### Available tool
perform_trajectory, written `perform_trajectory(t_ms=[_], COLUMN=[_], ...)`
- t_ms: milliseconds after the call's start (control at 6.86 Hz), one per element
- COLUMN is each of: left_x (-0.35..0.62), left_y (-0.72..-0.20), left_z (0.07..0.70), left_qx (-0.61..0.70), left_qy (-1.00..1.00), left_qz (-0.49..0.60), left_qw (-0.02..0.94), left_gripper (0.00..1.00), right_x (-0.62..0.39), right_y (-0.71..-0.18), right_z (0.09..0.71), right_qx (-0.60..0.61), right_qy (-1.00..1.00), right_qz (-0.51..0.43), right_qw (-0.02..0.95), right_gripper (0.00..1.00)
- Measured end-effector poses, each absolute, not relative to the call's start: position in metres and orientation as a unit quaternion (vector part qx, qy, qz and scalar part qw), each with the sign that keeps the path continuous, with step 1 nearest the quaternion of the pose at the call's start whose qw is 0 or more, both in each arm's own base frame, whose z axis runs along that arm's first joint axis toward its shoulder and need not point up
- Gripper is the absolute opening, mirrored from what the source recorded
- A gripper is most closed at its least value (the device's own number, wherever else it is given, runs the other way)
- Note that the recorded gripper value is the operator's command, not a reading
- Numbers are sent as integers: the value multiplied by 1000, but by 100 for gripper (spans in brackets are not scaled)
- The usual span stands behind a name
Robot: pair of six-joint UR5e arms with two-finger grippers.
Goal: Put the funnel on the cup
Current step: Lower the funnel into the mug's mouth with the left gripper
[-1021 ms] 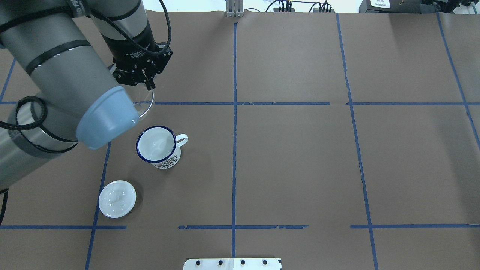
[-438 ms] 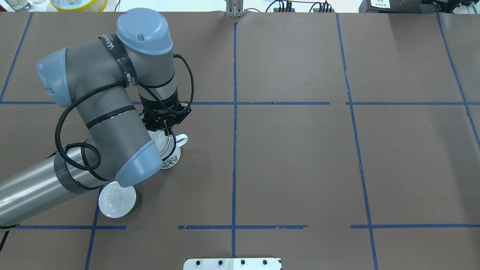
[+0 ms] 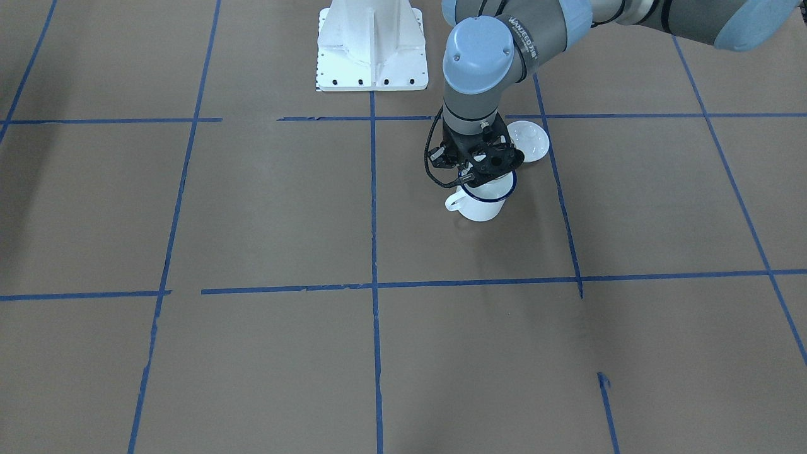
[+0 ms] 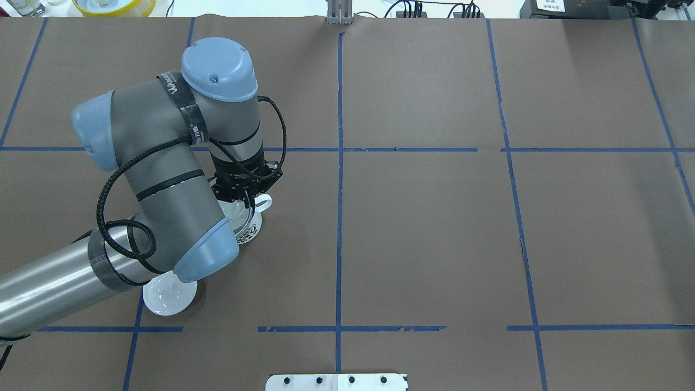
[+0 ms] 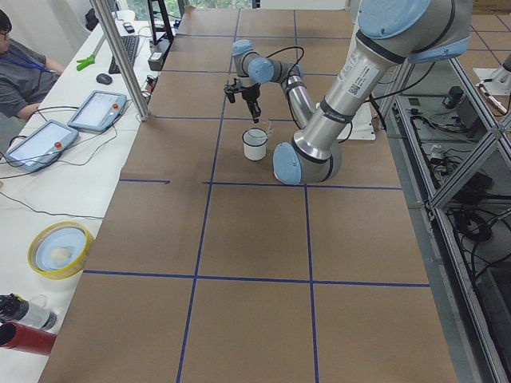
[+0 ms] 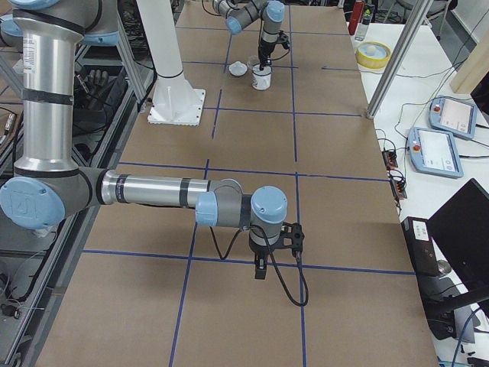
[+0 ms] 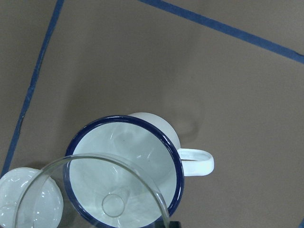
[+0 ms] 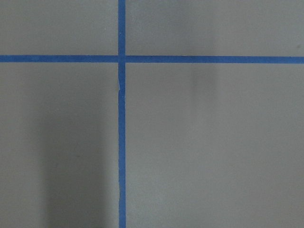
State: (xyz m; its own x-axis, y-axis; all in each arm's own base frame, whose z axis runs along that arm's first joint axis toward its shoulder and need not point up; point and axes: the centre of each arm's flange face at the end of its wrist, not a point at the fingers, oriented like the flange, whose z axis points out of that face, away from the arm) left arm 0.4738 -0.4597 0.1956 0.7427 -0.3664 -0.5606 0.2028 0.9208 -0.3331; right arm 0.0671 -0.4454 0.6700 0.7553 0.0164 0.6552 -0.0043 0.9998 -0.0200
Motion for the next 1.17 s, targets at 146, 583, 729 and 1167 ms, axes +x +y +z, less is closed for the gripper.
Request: perform_trajectory(t_ms=[146,583,729,1167], left_x=[475,463,464,471], left_y=[-463,-489,-495,-496], left_z=[198,206,212,218], left_qx=[-123,-113,-112,-111], left_qy=[327,332,328,332], left_qz=[-154,-166,-166,-159], left_qw=[924,922,923,923], left_gripper=[0,0,0,0], right_x=[67,67,67,67], right_y=[-445,-445,-445,-445], right_z=[670,670,670,670], right_qx=[-9,-9,-9,-9], right_qy=[-350,-350,-350,-350], right_qz=[6,6,6,6], right_qw=[937,937,937,937], right_gripper=[100,100,100,100])
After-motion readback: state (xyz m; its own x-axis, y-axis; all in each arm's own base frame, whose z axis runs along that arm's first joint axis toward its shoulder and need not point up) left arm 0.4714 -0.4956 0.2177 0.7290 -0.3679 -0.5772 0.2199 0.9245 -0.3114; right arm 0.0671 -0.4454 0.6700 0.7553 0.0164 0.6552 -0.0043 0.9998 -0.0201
